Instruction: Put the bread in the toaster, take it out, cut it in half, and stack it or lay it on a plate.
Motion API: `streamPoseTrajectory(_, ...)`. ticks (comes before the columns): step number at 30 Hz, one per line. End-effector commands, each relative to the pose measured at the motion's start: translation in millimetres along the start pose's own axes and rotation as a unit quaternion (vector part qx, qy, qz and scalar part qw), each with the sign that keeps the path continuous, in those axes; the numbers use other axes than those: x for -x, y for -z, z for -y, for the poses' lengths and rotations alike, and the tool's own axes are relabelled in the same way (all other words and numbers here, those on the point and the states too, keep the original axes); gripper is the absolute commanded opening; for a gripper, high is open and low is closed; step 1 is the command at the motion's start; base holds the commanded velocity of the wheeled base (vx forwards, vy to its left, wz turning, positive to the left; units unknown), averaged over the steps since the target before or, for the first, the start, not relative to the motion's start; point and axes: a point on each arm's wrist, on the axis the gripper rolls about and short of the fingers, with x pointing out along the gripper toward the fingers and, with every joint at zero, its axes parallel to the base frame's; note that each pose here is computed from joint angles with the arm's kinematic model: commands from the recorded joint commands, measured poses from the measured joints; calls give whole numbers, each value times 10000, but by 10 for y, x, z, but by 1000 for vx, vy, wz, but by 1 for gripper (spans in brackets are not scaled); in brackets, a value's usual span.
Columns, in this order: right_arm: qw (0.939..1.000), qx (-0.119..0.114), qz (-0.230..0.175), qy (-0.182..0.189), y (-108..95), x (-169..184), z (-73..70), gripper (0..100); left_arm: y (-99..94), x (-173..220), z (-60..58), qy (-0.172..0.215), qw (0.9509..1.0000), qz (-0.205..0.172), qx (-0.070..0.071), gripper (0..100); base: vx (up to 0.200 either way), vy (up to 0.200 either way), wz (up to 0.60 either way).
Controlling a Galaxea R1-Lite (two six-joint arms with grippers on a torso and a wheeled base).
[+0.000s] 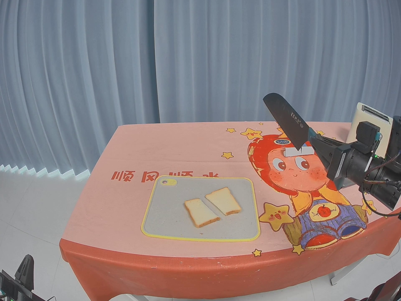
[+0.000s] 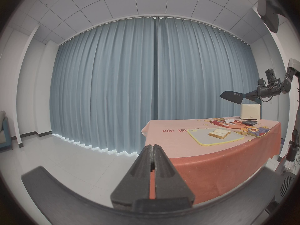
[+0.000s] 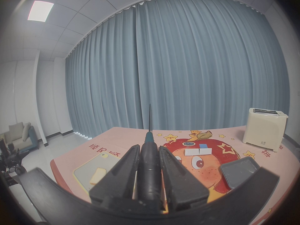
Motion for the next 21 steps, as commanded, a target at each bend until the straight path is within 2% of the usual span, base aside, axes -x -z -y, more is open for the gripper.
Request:
streamPoseTrajectory(1, 10000, -7, -51, 26, 17, -31, 19, 0, 52, -1, 0, -3, 10000, -8, 1, 0, 0, 0, 0)
streamPoseTrajectory(9, 9989, -27, -153, 433, 42, -161, 207, 0, 52, -1, 0, -3, 10000, -8, 1, 0, 0, 0, 0)
streamPoseTrajectory(21, 9976, -51, -78, 683, -2, -164, 332, 0, 52, -1, 0, -3, 10000, -8, 1, 0, 0, 0, 0)
